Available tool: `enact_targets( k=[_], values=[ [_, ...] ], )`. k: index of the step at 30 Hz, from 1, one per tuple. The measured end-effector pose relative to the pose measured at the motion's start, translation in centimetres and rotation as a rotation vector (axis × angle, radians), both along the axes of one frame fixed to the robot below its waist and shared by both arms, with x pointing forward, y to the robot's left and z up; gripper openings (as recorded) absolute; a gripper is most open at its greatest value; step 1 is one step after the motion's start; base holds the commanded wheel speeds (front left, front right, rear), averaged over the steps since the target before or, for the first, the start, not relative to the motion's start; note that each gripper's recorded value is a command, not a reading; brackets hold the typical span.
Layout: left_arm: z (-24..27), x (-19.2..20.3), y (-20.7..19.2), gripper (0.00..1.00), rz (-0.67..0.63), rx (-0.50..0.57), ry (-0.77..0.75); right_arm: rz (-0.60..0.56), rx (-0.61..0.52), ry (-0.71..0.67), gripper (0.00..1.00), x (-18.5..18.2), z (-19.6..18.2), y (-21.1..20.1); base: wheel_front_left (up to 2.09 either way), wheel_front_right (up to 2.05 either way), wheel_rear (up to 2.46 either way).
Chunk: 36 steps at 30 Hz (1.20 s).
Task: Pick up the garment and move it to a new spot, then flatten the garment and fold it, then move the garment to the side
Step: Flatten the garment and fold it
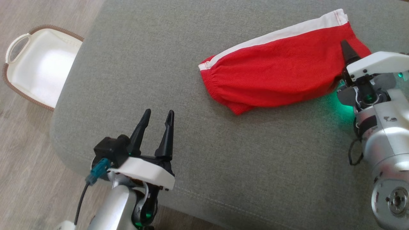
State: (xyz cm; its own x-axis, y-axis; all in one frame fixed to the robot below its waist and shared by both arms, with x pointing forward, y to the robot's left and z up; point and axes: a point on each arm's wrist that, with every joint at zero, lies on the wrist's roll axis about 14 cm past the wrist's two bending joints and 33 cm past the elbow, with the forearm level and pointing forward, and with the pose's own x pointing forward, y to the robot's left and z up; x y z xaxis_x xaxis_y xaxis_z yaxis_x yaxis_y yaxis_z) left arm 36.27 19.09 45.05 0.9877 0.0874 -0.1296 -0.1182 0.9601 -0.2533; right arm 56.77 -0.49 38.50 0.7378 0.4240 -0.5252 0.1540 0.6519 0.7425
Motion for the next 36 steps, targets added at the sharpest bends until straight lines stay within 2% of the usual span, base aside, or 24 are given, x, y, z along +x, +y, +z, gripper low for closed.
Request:
enact_targets(
  k=[10, 19, 22, 25, 32, 36],
  values=[
    [0.7, 0.7, -0.9, 1.0, -0.027, -0.012, -0.029, -0.122, 0.039, -0.053, 0.0, -0.4, 1.9, -2.4, 0.0, 0.0, 0.0],
    [1.7, 1.5, -3.7, 1.0, -0.119, -0.021, -0.071, -0.364, 0.072, -0.106, 0.0, -4.2, 2.1, -10.9, 0.0, 0.0, 0.0],
    [1.7, 1.3, -4.8, 1.0, -0.154, -0.034, -0.074, -0.468, 0.07, -0.124, 0.0, -7.2, 1.8, -14.9, 0.0, 0.0, 0.0],
    [1.6, 1.0, -6.1, 1.0, -0.194, -0.034, -0.073, -0.528, 0.071, -0.112, 0.0, -9.9, 1.0, -17.1, 0.0, 0.0, 0.0],
    [1.6, 0.6, -7.8, 1.0, -0.251, -0.036, -0.073, -0.614, 0.097, -0.117, 0.0, -13.5, 0.6, -19.0, 0.0, 0.0, 0.0],
    [1.9, 0.5, -8.0, 1.0, -0.259, -0.035, -0.085, -0.62, 0.105, -0.154, 0.0, -13.8, 1.3, -18.7, 0.0, 0.0, 0.0]
  ],
)
